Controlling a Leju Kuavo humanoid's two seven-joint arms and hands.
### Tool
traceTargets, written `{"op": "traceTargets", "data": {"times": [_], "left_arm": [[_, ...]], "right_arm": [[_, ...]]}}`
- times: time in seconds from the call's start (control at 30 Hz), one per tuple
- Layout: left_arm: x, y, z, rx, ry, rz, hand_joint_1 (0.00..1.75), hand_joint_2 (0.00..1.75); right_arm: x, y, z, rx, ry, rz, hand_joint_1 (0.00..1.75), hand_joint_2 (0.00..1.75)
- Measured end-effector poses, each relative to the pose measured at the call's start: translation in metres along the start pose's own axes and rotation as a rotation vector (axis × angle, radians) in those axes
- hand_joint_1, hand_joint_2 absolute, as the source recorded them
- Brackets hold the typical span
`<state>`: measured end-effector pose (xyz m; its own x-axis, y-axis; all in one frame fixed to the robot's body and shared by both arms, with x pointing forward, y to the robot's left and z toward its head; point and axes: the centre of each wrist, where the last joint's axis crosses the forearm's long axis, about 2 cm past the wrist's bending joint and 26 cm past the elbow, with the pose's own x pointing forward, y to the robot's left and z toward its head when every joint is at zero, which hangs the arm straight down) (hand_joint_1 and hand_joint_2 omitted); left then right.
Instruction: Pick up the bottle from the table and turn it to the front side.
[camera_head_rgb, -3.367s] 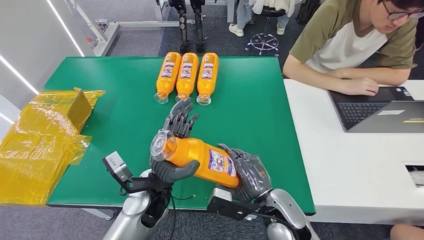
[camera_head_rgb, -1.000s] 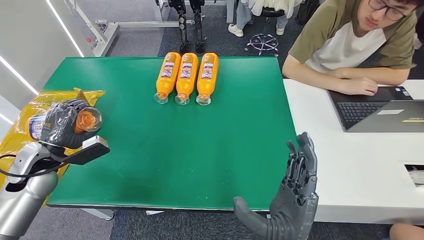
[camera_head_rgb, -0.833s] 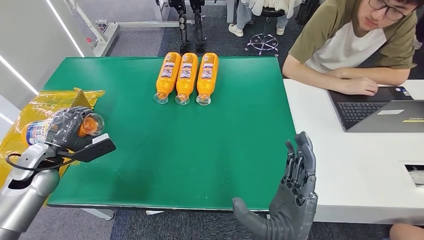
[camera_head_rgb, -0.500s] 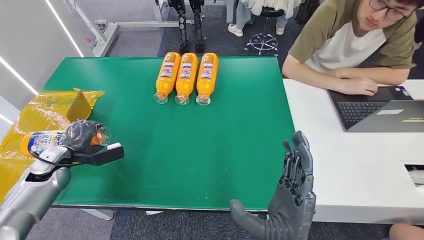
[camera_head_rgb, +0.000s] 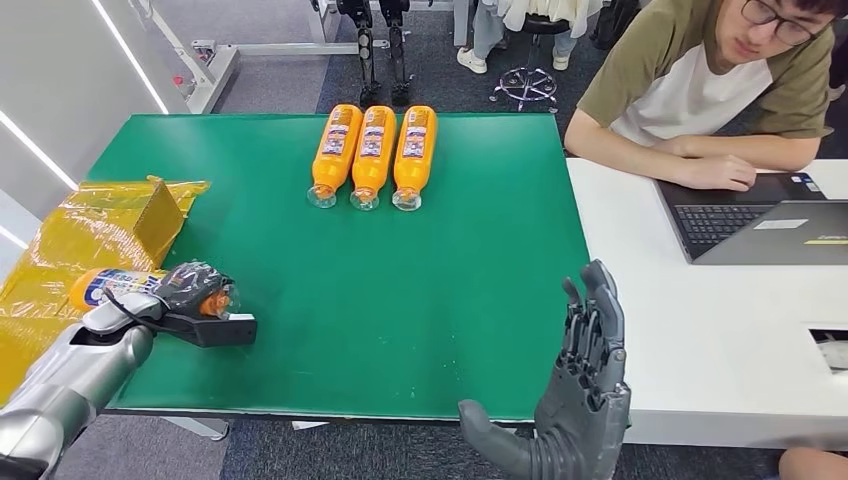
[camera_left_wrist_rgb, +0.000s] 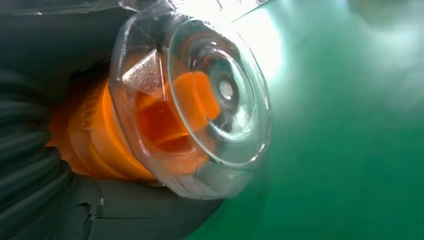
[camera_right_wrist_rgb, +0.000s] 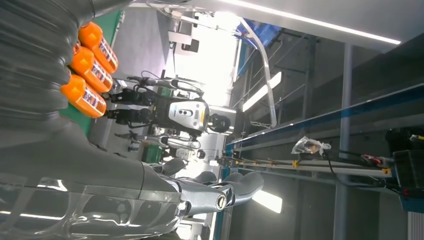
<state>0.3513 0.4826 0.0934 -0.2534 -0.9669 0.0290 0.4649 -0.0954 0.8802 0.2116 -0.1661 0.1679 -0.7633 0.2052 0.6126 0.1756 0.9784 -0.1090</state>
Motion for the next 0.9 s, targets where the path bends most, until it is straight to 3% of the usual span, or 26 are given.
{"op": "traceTargets", "data": {"times": [0.07, 0.1, 0.23, 0.3, 0.57, 0.9], "left_arm": [[0.005, 0.003, -0.006, -0.025, -0.010, -0.026, 1.75, 1.75], [0.008, 0.006, -0.009, -0.035, -0.016, -0.036, 1.65, 1.75], [0.021, 0.017, -0.021, -0.053, -0.041, -0.051, 0.10, 1.75], [0.025, 0.021, -0.026, -0.066, -0.049, -0.039, 0.00, 1.75], [0.034, 0.029, -0.035, -0.131, -0.060, 0.102, 0.00, 1.75], [0.021, 0.026, -0.027, -0.179, -0.057, 0.249, 0.00, 1.75]], "right_arm": [[0.000, 0.000, -0.002, -0.003, 0.000, -0.002, 0.00, 1.75], [0.001, 0.001, -0.003, -0.005, -0.001, -0.003, 0.00, 1.75], [0.002, 0.002, -0.006, -0.014, 0.000, -0.007, 0.00, 1.75], [0.003, 0.002, -0.007, -0.018, 0.000, -0.005, 0.00, 1.75], [0.003, 0.002, -0.007, -0.037, 0.001, 0.010, 0.00, 1.75], [0.003, 0.001, -0.007, -0.061, 0.006, 0.018, 0.00, 1.75]]}}
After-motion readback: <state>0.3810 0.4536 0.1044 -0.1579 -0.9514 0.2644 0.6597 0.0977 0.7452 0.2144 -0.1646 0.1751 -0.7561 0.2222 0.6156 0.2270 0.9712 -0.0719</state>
